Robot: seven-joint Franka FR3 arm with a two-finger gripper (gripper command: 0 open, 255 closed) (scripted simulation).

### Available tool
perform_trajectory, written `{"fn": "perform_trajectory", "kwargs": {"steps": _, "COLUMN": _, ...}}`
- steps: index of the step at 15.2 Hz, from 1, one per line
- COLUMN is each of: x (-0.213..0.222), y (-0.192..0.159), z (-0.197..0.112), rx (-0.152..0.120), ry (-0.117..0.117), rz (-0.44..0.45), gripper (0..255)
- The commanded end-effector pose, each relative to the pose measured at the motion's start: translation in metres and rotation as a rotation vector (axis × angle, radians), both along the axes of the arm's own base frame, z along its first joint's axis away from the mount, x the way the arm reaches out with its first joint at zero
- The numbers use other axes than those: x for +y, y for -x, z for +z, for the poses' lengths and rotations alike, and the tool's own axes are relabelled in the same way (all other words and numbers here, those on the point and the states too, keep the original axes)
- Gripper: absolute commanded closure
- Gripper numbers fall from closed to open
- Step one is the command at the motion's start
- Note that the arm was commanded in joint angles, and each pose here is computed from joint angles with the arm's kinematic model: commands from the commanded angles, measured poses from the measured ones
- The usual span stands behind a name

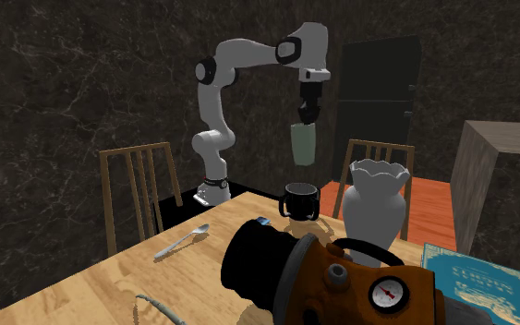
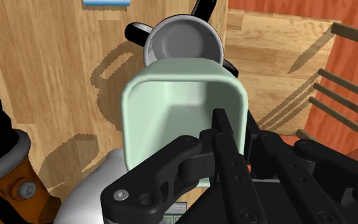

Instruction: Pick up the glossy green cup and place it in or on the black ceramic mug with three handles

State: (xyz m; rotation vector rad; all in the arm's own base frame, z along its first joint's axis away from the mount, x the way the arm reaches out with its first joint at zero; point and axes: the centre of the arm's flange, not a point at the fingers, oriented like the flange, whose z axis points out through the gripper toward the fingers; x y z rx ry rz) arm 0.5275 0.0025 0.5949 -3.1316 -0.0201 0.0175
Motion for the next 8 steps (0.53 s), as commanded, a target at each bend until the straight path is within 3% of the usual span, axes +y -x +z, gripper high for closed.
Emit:
{"fn": "perform_trajectory", "kwargs": {"steps": 1, "x": 0.001, "y": 0.0, "z": -0.011, "rx": -0.001, "ry": 0.0, "rz": 0.0, "gripper": 255}}
{"fn": "perform_trajectory", "kwargs": {"steps": 8, "x": 0.001, "y": 0.0, "z": -0.048, "rx": -0.001, "ry": 0.0, "rz": 0.0, "gripper": 255}}
